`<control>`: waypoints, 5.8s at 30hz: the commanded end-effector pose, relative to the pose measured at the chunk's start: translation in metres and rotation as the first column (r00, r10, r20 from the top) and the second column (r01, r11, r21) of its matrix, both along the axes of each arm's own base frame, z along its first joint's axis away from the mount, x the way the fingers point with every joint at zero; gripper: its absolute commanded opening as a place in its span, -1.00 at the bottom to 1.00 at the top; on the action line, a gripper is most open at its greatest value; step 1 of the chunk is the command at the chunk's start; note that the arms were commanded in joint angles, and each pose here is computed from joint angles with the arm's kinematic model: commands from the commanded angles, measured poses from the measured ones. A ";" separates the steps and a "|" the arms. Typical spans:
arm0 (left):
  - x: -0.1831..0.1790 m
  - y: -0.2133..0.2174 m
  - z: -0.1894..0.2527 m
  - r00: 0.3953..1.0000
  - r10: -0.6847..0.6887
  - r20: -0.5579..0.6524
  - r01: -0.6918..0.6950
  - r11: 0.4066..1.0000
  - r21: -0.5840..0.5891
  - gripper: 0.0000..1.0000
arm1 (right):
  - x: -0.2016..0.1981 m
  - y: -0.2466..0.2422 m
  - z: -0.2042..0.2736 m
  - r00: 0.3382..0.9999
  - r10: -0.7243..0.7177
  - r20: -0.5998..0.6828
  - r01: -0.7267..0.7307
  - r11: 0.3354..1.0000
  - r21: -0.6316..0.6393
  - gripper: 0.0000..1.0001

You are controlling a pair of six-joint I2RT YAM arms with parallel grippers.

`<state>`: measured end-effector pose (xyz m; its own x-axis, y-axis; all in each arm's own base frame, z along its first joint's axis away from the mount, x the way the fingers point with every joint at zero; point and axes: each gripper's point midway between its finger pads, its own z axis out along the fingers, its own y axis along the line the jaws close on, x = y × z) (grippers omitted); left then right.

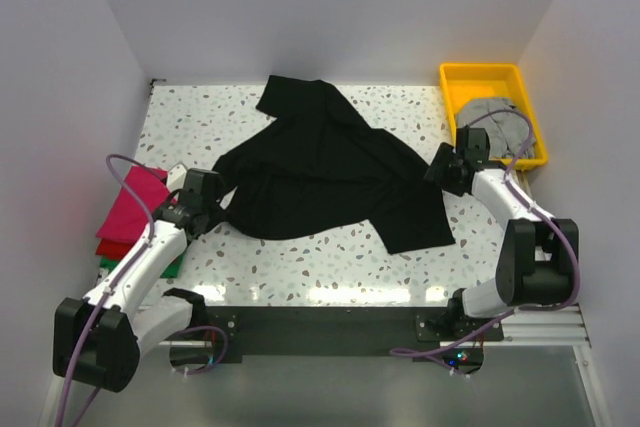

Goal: Fold and stack the t-shirts
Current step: Flatten the tshirt out, then fold the tshirt

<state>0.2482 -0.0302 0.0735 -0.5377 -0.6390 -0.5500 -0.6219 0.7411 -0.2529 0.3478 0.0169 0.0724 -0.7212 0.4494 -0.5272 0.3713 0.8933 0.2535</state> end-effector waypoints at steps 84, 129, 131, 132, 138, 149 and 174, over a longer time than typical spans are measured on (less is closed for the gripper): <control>0.225 0.072 0.517 0.304 -0.044 0.952 -0.008 0.999 0.049 -1.00 | 0.095 -0.008 0.554 0.270 -0.231 0.935 -0.371 0.871 0.322 -1.00; 0.034 0.052 -0.001 0.977 0.114 0.183 -0.092 0.988 -0.124 -1.00 | -0.064 -0.025 0.029 0.978 -0.183 0.098 0.159 0.965 0.208 -0.83; 0.042 0.049 -0.002 0.978 0.103 0.180 -0.078 0.987 -0.140 -1.00 | -0.053 -0.025 0.037 0.977 -0.180 0.115 0.153 0.965 0.215 -0.84; 0.046 0.049 -0.001 0.978 0.105 0.180 -0.079 0.986 -0.147 -1.00 | -0.047 -0.025 0.033 0.978 -0.181 0.102 0.154 0.963 0.223 -0.87; 0.086 0.046 0.011 0.978 0.096 0.185 -0.063 0.982 -0.178 -1.00 | -0.010 -0.025 0.039 0.979 -0.181 0.097 0.148 0.949 0.277 -0.93; 0.163 0.030 0.002 0.991 0.065 0.121 -0.035 0.971 -0.237 -1.00 | 0.058 -0.028 0.026 0.976 -0.213 0.042 0.184 0.912 0.365 -1.00; 0.193 0.039 0.002 0.990 0.096 0.103 -0.072 0.973 -0.218 -1.00 | 0.111 -0.037 0.039 0.965 -0.249 0.080 0.199 0.898 0.393 -1.00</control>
<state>0.4264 0.0045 0.0624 -0.4606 -0.7785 -0.4264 -0.6386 0.6243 -0.4499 0.4405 -0.0173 0.0914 -0.5483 0.7698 -0.3267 0.5284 0.6217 0.5782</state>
